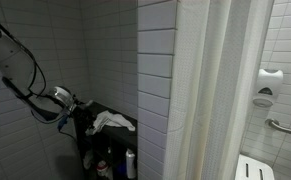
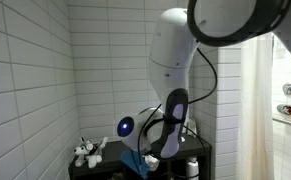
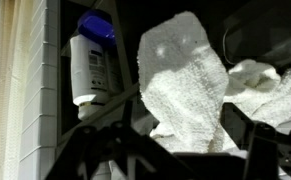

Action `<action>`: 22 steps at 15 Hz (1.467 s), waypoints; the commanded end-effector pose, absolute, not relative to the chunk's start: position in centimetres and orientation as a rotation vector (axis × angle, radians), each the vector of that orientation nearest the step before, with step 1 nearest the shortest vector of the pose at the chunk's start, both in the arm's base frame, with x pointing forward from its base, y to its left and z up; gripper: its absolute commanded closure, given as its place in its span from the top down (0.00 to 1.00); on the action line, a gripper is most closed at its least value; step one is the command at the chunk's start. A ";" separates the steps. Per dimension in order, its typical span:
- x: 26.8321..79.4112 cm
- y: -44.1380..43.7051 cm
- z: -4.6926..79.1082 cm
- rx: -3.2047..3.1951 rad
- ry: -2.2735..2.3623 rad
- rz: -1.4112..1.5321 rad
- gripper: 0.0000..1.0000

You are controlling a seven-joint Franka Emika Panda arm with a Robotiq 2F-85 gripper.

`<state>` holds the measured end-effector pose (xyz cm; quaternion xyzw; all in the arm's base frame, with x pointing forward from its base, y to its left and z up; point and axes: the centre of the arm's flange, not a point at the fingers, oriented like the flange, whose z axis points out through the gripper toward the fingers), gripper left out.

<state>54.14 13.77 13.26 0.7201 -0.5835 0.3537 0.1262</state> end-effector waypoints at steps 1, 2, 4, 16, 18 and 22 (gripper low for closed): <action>53.1 13.2 12.7 2.100 -1.709 1.063 0.58; 53.2 13.1 12.7 2.105 -1.707 1.072 0.48; 53.2 13.0 12.7 2.109 -1.711 1.079 0.33; 51.7 13.7 13.3 2.102 -1.742 1.160 0.01; 51.0 14.8 14.3 2.110 -1.742 1.199 0.01; 50.2 17.4 16.2 2.097 -1.737 1.309 0.01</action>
